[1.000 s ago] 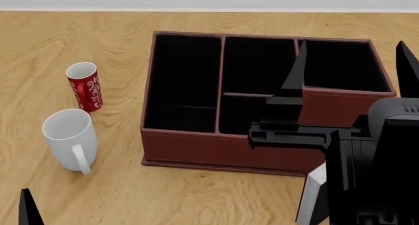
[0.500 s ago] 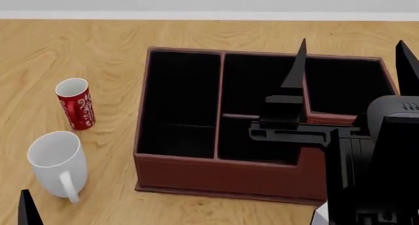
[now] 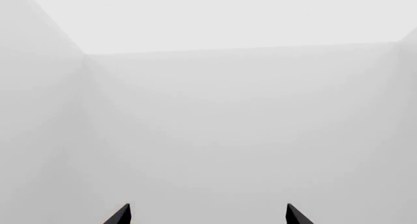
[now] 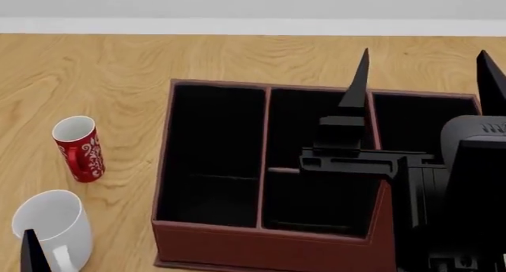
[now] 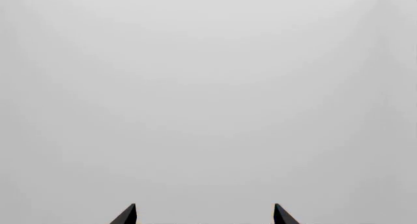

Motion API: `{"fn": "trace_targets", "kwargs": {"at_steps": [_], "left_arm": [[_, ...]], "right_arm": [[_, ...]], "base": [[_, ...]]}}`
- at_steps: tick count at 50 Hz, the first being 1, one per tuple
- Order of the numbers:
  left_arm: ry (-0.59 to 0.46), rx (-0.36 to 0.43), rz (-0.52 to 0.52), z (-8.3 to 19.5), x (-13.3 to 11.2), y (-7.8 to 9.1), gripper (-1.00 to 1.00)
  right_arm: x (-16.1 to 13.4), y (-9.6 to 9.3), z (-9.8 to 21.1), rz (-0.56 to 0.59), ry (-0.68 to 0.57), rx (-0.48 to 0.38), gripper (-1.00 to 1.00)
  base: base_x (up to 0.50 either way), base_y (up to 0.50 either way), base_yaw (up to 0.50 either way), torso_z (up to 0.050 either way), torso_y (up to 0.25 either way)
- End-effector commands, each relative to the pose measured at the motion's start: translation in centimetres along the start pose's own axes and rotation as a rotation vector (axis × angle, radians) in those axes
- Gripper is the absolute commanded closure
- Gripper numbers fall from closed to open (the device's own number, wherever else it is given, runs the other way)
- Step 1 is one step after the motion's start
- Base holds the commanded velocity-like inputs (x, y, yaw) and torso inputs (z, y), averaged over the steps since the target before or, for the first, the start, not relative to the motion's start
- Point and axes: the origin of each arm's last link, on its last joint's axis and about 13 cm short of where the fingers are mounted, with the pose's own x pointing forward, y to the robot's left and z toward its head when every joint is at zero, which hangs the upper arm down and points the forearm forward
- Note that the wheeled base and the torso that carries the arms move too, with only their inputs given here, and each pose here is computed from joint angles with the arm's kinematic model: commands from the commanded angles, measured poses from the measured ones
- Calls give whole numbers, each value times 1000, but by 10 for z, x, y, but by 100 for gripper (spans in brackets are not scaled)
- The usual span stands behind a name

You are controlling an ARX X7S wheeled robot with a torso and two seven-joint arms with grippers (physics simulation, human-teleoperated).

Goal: Pick up the book and place it in the right compartment of the caddy.

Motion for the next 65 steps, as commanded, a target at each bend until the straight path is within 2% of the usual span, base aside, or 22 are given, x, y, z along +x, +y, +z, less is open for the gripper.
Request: {"fn": "trace_targets", "kwargs": {"at_steps": [1,6,9,14,19,21,23,25,27,28,30,31,32,33,36,39,44,48,54,61,65], "left_arm": [[-4,-1,1,0,0,0,-100],[-6,9,2,0,0,0,-100],[-8,10,3,1,0,0,-100],[-9,8,6,1,0,0,-100],[-12,6,8,1,0,0,-100],[-15,1,14,2,0,1,-100],[-17,0,14,2,0,1,-100],[-19,-2,15,2,0,1,-100],[-22,-2,15,3,0,1,-100],[-22,-1,15,3,0,1,-100],[-25,-2,14,3,0,1,-100],[-26,-3,14,3,0,1,-100],[-30,-7,15,3,0,1,-100],[-31,-9,16,4,0,1,-100],[-36,-20,15,5,-1,1,-100],[-37,-31,13,5,-1,1,-100],[-37,-46,8,6,-1,1,-100],[-41,-58,8,7,-1,1,-100],[-41,-78,9,7,-1,2,-100],[-42,-84,16,8,-1,3,-100],[-41,-83,22,8,-1,3,-100]], "right_arm": [[0,-1,-1,-20,12,-9,-100],[0,-3,0,-63,32,1,-100],[-1,-5,2,-90,59,49,-100],[1,-5,6,-145,109,8,-100],[5,-5,10,-220,194,68,-100],[6,-5,10,-213,225,86,-100],[17,-16,13,-329,289,126,-100],[17,-11,21,-353,313,129,-100],[15,-6,27,-345,378,114,-100],[12,-4,32,-297,396,119,-100],[13,-6,35,-268,445,134,-100],[13,-8,38,-246,481,112,-100],[13,-9,45,-235,488,142,-100],[14,-10,55,-245,478,183,-100],[16,-13,67,-254,483,184,-100],[17,-16,78,-254,577,295,-100],[17,-17,89,-248,671,322,-100],[15,-20,95,-275,712,304,-100],[14,-20,99,-285,771,325,-100],[17,-21,87,-340,855,378,-100],[19,-19,79,-332,889,400,-100]], "base": [[160,0,0,0,15],[22,0,0,0,0],[0,0,0,0,0],[0,0,0,0,0],[0,0,0,0,0],[0,0,0,0,0],[0,0,0,0,0],[0,0,0,0,0],[0,0,0,0,0],[0,0,0,0,0],[0,0,0,0,0],[0,0,0,0,0],[0,0,0,0,0],[0,0,0,0,0],[0,0,0,0,0],[0,0,0,0,0],[0,0,0,0,0],[0,0,0,0,0],[0,0,0,0,0],[0,0,0,0,0],[0,0,0,0,0]]}}
